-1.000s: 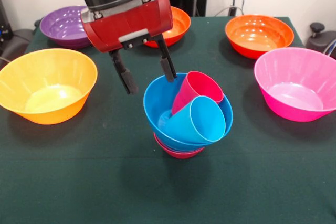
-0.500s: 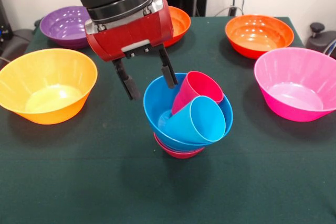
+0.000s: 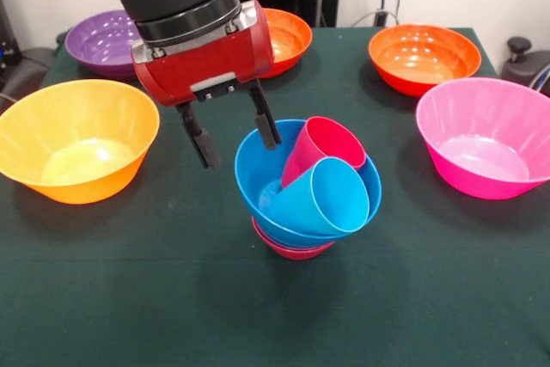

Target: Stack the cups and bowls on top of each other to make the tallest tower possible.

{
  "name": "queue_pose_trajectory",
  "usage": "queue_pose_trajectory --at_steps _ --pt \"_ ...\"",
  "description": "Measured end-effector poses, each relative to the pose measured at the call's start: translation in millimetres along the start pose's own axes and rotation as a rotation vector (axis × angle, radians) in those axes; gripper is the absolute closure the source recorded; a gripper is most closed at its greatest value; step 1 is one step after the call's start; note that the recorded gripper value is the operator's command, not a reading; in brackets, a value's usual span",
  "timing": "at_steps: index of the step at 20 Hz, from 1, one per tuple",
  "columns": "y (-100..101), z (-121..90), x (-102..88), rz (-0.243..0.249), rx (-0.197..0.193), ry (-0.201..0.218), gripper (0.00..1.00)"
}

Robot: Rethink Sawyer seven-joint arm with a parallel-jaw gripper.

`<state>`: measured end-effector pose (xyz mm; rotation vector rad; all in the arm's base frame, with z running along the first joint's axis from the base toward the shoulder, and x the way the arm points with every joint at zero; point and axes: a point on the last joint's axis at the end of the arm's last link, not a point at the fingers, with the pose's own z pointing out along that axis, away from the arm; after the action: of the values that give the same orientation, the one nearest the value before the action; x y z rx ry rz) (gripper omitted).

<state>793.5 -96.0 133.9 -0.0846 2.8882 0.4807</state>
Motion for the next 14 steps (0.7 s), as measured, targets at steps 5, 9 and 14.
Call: queue_pose_trajectory --at_steps 5,9,14 --pt "-5.0 12.2 7.1 0.01 -0.011 0.013 0.0" --pt "-7.9 25.2 12.9 0.013 -0.016 0.017 0.0" --pt "-10.0 39.6 19.3 0.01 -0.017 0.02 0.0"
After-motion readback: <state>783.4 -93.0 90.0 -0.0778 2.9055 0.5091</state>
